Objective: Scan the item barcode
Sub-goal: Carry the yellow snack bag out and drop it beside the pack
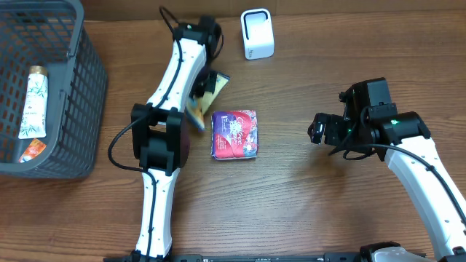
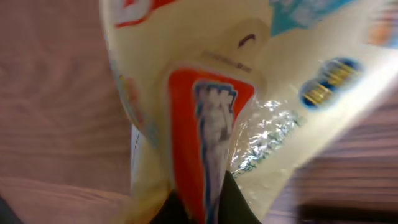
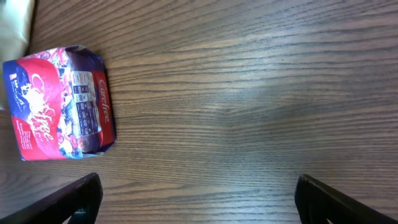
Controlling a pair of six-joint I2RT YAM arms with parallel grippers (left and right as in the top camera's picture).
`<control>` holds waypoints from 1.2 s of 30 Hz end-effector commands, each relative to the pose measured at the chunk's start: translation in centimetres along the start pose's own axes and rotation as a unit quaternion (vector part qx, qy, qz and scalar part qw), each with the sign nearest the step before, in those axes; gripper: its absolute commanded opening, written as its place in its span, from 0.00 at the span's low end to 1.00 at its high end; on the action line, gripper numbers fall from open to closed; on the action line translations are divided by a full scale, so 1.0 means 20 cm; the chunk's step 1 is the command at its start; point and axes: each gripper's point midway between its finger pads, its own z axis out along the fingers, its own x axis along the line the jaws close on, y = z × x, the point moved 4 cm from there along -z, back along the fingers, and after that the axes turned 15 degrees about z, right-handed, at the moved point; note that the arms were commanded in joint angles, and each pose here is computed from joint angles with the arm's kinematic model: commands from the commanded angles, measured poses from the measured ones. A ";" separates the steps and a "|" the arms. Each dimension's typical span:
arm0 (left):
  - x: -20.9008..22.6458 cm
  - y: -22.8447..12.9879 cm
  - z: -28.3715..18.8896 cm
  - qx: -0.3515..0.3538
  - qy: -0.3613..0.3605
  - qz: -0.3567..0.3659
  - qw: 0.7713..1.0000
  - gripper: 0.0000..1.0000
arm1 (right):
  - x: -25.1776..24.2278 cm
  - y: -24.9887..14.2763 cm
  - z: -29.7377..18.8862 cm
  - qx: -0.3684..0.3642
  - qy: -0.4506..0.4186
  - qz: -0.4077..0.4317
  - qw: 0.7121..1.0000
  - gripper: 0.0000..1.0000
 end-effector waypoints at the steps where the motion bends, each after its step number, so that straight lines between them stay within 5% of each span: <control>1: -0.03 -0.07 0.06 0.034 0.014 0.001 0.999 0.04 | 0.03 0.03 -0.03 -0.016 0.009 -0.008 1.000 1.00; 7: -0.16 -0.09 -0.03 0.032 0.013 0.031 0.999 0.05 | 0.05 0.05 -0.03 -0.026 0.016 -0.011 0.999 1.00; 9: -0.20 -0.09 -0.09 0.018 0.023 0.042 0.999 0.15 | 0.05 0.05 -0.03 -0.028 0.017 -0.011 0.999 1.00; 10: -0.22 -0.09 -0.13 0.011 0.024 0.048 0.998 0.50 | 0.05 0.05 -0.03 -0.028 0.017 -0.011 0.999 1.00; 11: -0.23 -0.10 -0.16 0.004 0.025 0.051 0.998 1.00 | 0.05 0.05 -0.03 -0.028 0.017 -0.011 0.999 1.00; 17: -0.22 -0.13 -0.40 -0.050 0.053 0.052 0.996 1.00 | 0.05 0.06 -0.03 -0.031 0.019 -0.012 0.999 1.00; 22: 0.07 -0.26 -0.98 -0.197 0.064 -0.024 0.978 1.00 | 0.05 0.06 -0.03 -0.031 0.019 -0.014 0.999 1.00; 30: 0.72 -0.85 -1.72 -0.418 0.090 -0.183 0.885 1.00 | 0.04 0.04 -0.03 -0.022 0.015 -0.011 1.000 1.00; 33: 1.05 -1.20 -1.79 -0.437 0.137 -0.288 0.841 1.00 | 0.02 0.01 -0.03 -0.010 0.007 -0.008 1.000 1.00; 36: 1.28 -1.42 -1.74 -0.417 0.179 -0.347 0.821 1.00 | 0.02 0.00 -0.03 -0.004 0.003 -0.006 1.000 1.00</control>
